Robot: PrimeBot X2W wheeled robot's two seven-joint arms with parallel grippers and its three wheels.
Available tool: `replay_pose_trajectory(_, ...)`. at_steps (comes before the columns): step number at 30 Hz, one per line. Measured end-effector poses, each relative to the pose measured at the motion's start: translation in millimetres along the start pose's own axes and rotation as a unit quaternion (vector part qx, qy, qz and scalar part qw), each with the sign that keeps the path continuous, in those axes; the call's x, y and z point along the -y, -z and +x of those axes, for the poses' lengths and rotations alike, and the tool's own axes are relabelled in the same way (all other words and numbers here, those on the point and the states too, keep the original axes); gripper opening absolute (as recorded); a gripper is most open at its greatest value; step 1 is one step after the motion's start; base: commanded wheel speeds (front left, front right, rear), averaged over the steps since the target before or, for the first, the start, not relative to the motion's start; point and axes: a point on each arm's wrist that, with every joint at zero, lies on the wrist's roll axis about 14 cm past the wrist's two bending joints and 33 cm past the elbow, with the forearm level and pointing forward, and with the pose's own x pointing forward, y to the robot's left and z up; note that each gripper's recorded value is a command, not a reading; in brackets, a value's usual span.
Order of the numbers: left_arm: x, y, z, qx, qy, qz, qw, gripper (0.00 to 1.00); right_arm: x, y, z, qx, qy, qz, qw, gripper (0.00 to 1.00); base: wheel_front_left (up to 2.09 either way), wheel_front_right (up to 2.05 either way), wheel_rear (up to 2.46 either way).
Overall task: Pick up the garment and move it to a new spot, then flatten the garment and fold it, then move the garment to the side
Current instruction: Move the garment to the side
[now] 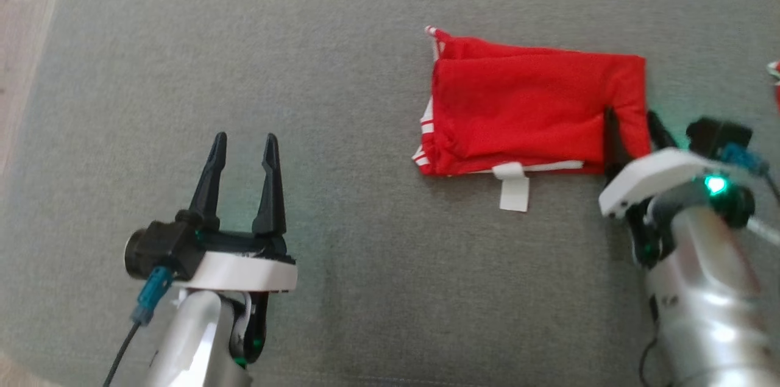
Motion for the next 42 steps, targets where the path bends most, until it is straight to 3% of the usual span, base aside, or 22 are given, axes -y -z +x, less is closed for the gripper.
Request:
replay_pose_trajectory(3,-6,0,1,0.0,-0.007,0.003,1.0,1.0,-6,-3,16,-0.018,-0.009,-0.02,1.0,1.0,0.0,0.0,0.0)
replay_pose_trajectory(4,-7,0,1,0.0,-0.009,0.003,1.0,1.0,-8,-5,20,-0.021,-0.012,-0.026,0.999,0.95,0.0,0.0,0.0)
replay_pose_trajectory(6,-9,0,1,0.0,-0.012,0.004,1.0,1.0,-12,-5,23,-0.025,-0.017,-0.037,0.999,0.0,0.0,0.0,0.0)
replay_pose_trajectory(16,20,-16,7,0.023,0.025,-0.001,0.999,1.0,-4,-19,-8,0.022,-0.013,-0.099,0.995,0.0,0.0,0.0,0.0)
replay_pose_trajectory(26,63,-24,18,0.038,0.085,-0.007,0.996,1.0,23,-75,-45,0.101,0.018,-0.184,0.978,0.0,0.0,0.0,0.0)
replay_pose_trajectory(35,86,-4,40,0.019,0.12,-0.013,0.992,1.0,127,-109,-71,0.059,0.122,-0.286,0.949,0.0,0.0,0.0,0.0)
replay_pose_trajectory(42,85,8,55,0.009,0.125,-0.017,0.992,1.0,195,-140,-87,0.032,0.187,-0.349,0.918,0.0,0.0,0.0,0.0)
